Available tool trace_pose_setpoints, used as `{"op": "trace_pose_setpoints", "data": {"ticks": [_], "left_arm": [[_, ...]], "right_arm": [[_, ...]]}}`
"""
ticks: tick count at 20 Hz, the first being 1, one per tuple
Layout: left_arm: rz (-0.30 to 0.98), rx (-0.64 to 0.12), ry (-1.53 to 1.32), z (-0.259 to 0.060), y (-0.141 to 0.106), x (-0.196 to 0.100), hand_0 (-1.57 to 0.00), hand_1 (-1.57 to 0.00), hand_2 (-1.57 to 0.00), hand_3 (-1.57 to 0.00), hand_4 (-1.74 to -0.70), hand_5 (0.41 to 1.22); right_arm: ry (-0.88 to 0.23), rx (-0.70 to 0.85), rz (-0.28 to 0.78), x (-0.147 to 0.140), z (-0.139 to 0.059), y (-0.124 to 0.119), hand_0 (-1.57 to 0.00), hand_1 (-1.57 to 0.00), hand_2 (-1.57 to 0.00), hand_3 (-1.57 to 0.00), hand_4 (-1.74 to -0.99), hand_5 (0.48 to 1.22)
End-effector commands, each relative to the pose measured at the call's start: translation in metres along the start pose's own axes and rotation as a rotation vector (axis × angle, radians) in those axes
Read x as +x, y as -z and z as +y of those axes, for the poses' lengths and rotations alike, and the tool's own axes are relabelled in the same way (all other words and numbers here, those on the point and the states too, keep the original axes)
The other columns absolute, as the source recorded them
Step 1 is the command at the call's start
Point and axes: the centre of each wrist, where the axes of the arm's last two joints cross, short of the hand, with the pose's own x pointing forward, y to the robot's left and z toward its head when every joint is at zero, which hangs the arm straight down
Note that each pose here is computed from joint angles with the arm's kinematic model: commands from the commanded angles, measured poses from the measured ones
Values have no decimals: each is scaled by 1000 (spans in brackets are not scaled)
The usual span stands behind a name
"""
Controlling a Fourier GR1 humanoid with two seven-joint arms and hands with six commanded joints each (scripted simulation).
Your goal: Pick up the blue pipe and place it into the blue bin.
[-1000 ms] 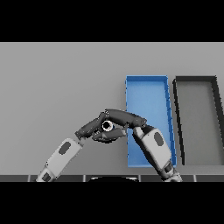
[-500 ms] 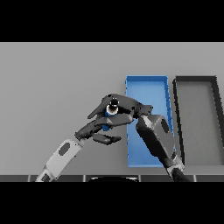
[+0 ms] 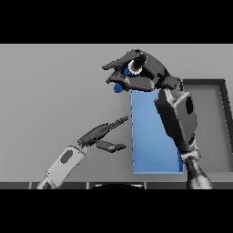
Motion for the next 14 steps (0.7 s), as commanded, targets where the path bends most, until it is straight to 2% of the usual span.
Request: {"op": "trace_pose_setpoints", "data": {"ticks": [1,4,8,11,14], "left_arm": [[3,4,8,3,-3,0,1,1,1,1,-850,484],[6,20,20,4,-3,2,1,1,1,1,-835,474],[18,28,28,8,-8,1,1,1,1,1,-827,463],[12,30,32,7,-10,0,1,1,1,1,-828,462],[3,24,35,9,-13,3,1,1,1,1,-826,466]], "right_arm": [[-16,-45,20,-1,-10,-2,-1571,-1571,-1571,-1571,-1498,1221],[-37,-206,126,-13,-48,-14,-1571,-1571,-1571,-1571,-1498,1221],[4,-397,272,-45,-86,-51,-1571,-1571,-1571,-1571,-1499,1221],[49,-476,374,-74,-96,-79,-1571,-1571,-1571,-1571,-1499,1221],[85,-571,507,-103,-95,-111,-1571,-1571,-1571,-1571,-1499,1221]]}}
